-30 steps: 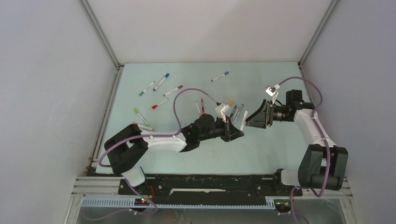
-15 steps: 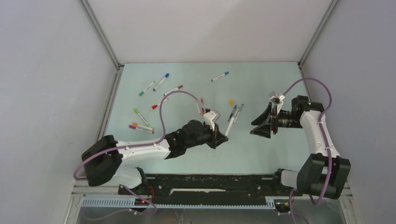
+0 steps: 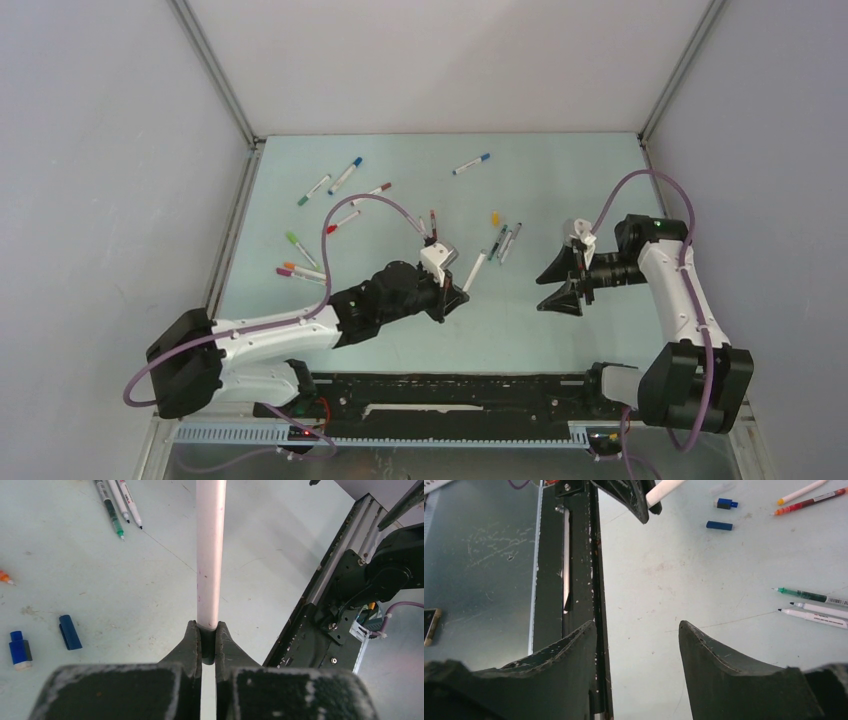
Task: Open the pen caps
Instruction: Open the pen cap from the pen.
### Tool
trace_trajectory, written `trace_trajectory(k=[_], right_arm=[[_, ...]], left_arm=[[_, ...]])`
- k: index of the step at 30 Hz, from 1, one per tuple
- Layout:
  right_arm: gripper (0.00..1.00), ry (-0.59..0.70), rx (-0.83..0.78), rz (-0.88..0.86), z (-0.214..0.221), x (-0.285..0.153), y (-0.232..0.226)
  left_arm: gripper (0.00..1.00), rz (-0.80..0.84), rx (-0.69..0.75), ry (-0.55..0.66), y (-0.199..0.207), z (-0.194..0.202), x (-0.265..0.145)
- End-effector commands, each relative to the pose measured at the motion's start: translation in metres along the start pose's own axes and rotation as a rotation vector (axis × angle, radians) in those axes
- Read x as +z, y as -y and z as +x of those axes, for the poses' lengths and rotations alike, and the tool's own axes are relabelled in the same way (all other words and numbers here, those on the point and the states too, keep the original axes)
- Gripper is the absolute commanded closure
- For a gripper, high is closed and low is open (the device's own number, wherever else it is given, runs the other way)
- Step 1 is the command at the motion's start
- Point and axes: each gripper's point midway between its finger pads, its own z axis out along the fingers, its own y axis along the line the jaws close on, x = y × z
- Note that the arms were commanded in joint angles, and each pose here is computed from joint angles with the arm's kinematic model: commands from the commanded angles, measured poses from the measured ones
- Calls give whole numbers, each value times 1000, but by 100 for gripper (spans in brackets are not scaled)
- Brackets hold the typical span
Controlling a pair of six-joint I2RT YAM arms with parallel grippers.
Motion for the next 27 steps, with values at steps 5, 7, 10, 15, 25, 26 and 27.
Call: trace_trajectory(k=[5, 7, 10, 15, 25, 26, 27], right_arm=[[37, -56, -49, -11, 5, -2, -4], [37, -67, -54, -2, 6, -2, -3], [36, -89, -47, -7, 6, 1, -5], [35, -82, -52, -27, -1, 10, -9], [34, -24, 47, -111, -18, 36, -9], [34, -33, 68, -108, -18, 37, -7], [34, -41, 96, -105, -18, 39, -4]], left_arm=[[100, -11, 34, 11, -3, -1, -8], [100, 23, 32, 1, 4, -3, -9], [100, 106, 25, -21, 21, -4, -8], [100, 207, 2, -63, 41, -3, -1], [100, 161, 58, -105, 38, -13, 9], [100, 161, 64, -108, 39, -15, 10], [100, 163, 69, -111, 41, -15, 11]])
